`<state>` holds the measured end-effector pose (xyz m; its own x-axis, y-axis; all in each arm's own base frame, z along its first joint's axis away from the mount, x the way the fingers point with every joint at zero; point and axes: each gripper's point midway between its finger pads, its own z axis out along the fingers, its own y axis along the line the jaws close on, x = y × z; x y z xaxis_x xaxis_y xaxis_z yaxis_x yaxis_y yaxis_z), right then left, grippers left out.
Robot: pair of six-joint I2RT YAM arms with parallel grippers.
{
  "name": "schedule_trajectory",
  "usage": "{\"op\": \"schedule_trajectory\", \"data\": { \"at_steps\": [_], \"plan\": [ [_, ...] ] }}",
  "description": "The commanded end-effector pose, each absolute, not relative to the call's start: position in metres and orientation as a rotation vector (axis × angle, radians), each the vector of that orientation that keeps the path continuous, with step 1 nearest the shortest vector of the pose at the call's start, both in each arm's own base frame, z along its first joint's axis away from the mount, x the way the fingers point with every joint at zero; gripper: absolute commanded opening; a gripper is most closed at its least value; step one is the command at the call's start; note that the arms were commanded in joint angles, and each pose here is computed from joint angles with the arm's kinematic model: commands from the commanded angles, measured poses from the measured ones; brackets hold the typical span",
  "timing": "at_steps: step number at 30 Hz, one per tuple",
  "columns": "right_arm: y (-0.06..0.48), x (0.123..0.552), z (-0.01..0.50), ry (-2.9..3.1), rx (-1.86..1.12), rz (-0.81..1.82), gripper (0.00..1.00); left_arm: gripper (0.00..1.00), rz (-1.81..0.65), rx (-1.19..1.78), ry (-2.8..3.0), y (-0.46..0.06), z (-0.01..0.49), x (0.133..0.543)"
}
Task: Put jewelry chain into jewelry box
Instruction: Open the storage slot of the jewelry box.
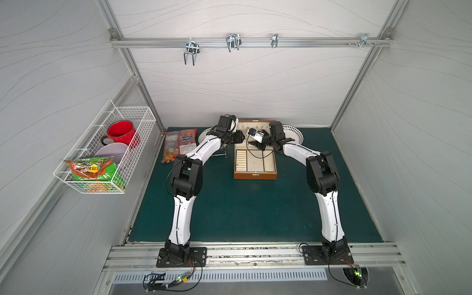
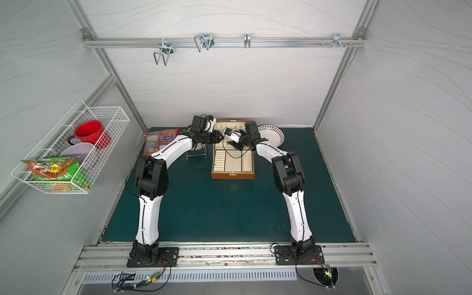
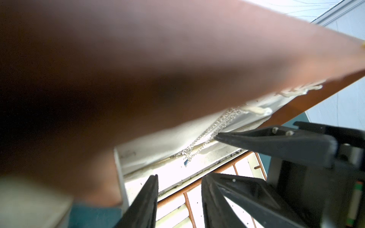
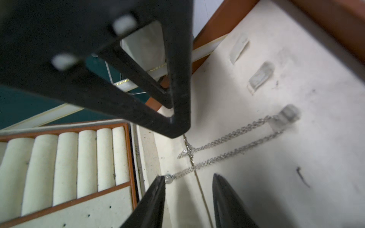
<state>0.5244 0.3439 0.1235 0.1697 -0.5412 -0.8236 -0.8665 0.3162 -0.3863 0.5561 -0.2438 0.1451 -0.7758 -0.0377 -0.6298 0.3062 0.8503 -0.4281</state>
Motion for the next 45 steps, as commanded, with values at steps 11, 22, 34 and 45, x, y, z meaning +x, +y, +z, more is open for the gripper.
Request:
{"op": "schedule_trajectory", "data": {
  "at_steps": [11,22,34,45],
  "plan": [
    [0.344,0.529,0.174,1.401,-1.344,0.302,0.45,0.41,-0.694,0.189,2.353,-0.247,0.149,0.556],
    [0.34,0.536,0.141,1.472,-1.389,0.336,0.45,0.41,-0.694,0.202,2.346,-0.249,0.153,0.551],
    [0.333,0.54,0.12,1.518,-1.418,0.355,0.44,0.41,-0.695,0.211,2.348,-0.252,0.153,0.549],
    [0.331,0.535,0.107,1.559,-1.452,0.394,0.36,0.41,-0.694,0.215,2.348,-0.253,0.153,0.548]
  ]
}}
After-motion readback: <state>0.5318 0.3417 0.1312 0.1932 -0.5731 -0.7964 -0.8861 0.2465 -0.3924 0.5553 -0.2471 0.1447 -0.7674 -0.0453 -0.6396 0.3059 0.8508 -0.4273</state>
